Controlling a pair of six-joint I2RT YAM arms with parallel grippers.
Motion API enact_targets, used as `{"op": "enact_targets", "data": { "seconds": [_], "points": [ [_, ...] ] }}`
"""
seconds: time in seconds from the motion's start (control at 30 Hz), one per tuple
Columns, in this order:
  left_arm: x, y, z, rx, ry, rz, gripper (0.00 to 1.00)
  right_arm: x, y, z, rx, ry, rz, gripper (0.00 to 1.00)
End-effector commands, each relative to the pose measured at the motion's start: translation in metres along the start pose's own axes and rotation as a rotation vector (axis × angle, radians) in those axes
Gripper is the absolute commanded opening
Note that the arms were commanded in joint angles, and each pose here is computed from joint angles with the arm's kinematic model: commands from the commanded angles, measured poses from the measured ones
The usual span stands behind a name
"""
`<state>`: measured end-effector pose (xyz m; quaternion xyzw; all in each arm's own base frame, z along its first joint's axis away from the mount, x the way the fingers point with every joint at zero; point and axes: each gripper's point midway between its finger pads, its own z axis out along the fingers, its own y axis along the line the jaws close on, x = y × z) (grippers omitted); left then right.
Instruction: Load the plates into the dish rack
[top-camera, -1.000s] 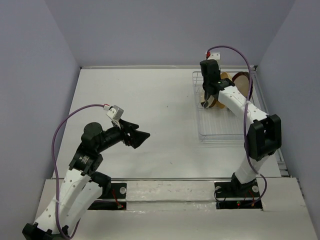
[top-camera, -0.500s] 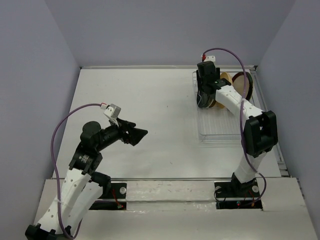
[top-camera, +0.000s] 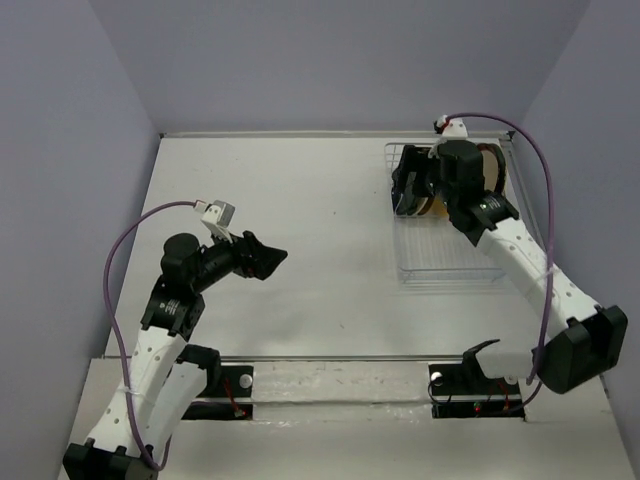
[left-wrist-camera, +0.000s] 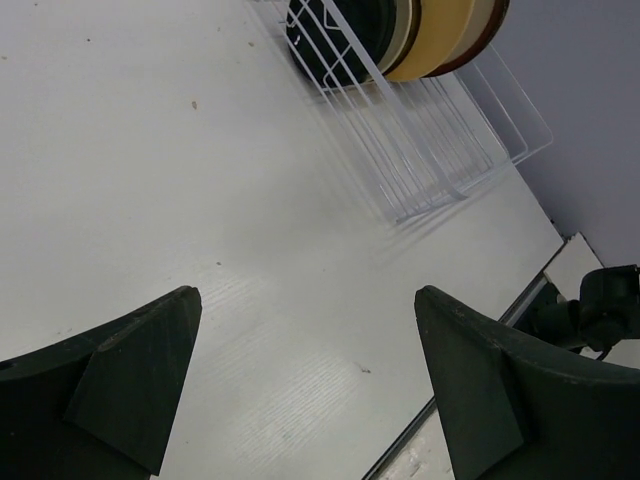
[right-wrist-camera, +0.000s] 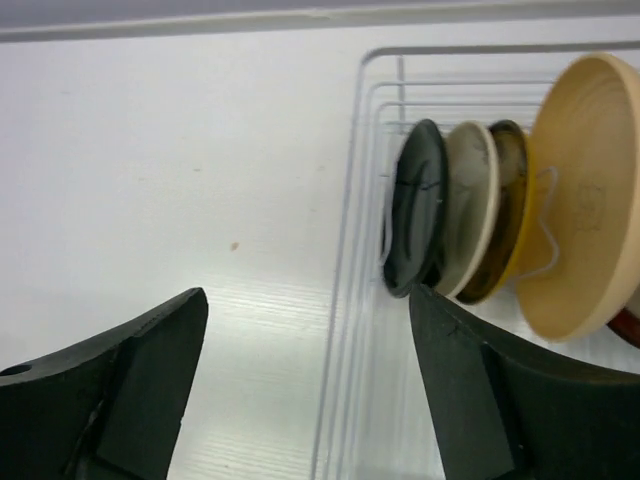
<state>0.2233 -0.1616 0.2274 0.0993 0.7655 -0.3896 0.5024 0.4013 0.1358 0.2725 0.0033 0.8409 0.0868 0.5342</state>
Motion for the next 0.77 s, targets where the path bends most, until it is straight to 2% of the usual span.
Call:
{"op": "enact_targets", "data": {
  "seconds": [0.0,0.17,0.4,0.53,0.63,0.73],
  "points": [
    [-0.013,0.0,-0.005,0.011,-0.05,0.037,0.99,-0.004,0.074,-0.049,-0.405,-0.064,0.121,0.99],
    [-0.022,0.004,-0.007,-0.018,-0.086,0.043,0.99,-0.013,0.081,-0.122,-0.577,-0.178,0.141,1.0],
    [-0.072,-0.027,-0.017,0.068,-0.254,0.109,0.99,-0.032,0.069,-0.218,-0.689,-0.379,0.12,1.0],
    [-0.098,-0.053,-0.033,0.133,-0.352,0.154,0.99,-0.028,0.05,-0.238,-0.643,-0.463,0.141,1.0],
    [-0.092,-0.055,-0.035,0.149,-0.35,0.138,0.99,-0.013,0.042,-0.231,-0.604,-0.428,0.175,1.0],
    [-0.074,-0.048,-0.031,0.148,-0.314,0.091,0.99,0.001,0.049,-0.226,-0.641,-0.366,0.183,1.0]
  ]
}}
